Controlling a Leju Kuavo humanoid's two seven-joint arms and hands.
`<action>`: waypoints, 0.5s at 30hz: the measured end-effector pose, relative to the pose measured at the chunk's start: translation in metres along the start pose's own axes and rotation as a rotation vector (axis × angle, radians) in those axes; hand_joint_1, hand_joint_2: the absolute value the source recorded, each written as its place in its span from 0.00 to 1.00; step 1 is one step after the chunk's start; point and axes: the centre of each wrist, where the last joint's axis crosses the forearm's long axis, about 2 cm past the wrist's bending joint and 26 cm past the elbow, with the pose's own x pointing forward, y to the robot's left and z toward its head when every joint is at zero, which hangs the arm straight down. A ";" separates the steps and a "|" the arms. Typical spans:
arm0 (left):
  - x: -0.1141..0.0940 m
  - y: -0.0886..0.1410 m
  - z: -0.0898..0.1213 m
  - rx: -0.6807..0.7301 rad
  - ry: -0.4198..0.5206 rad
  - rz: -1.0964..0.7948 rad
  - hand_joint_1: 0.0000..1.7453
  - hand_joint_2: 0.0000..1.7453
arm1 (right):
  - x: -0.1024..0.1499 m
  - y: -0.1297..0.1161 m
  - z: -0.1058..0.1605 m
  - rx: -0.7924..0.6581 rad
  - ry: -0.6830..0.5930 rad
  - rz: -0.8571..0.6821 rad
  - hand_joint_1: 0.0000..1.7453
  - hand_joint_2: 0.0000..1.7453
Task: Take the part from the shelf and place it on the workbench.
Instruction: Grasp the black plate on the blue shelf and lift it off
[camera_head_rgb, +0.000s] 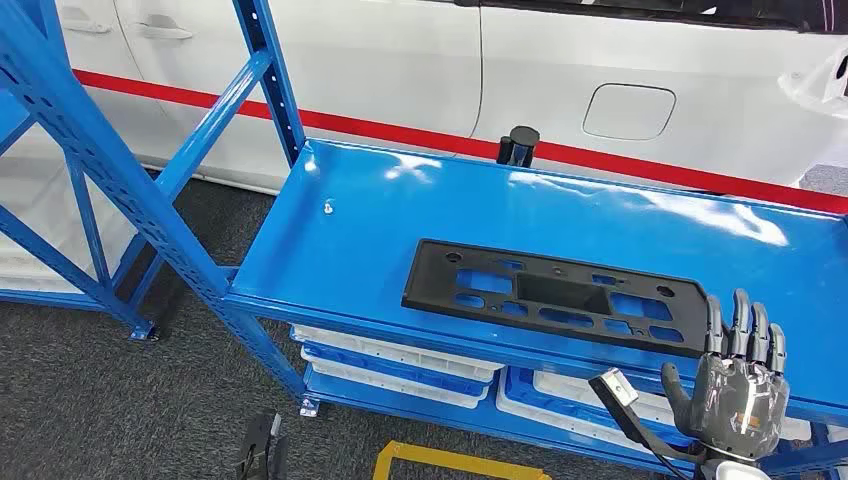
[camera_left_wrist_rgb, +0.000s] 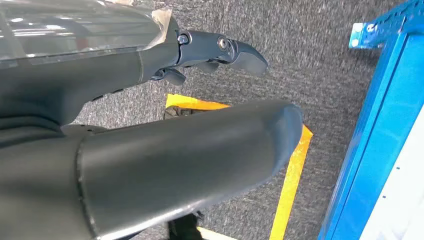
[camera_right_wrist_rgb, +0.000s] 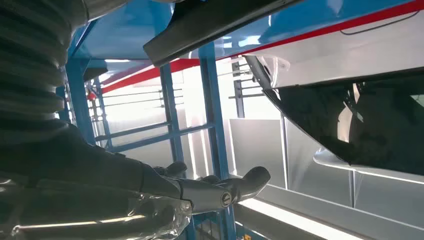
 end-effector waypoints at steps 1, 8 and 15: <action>0.000 0.000 0.000 0.000 0.000 0.000 0.00 0.00 | 0.000 0.000 0.000 0.001 0.000 0.000 0.00 1.00; 0.001 0.000 0.000 -0.002 -0.001 -0.003 0.00 0.00 | -0.001 0.001 0.000 0.006 0.004 0.001 0.00 1.00; 0.000 -0.001 0.000 0.000 0.000 -0.003 0.00 0.00 | -0.001 0.001 0.000 0.013 0.004 -0.013 0.00 1.00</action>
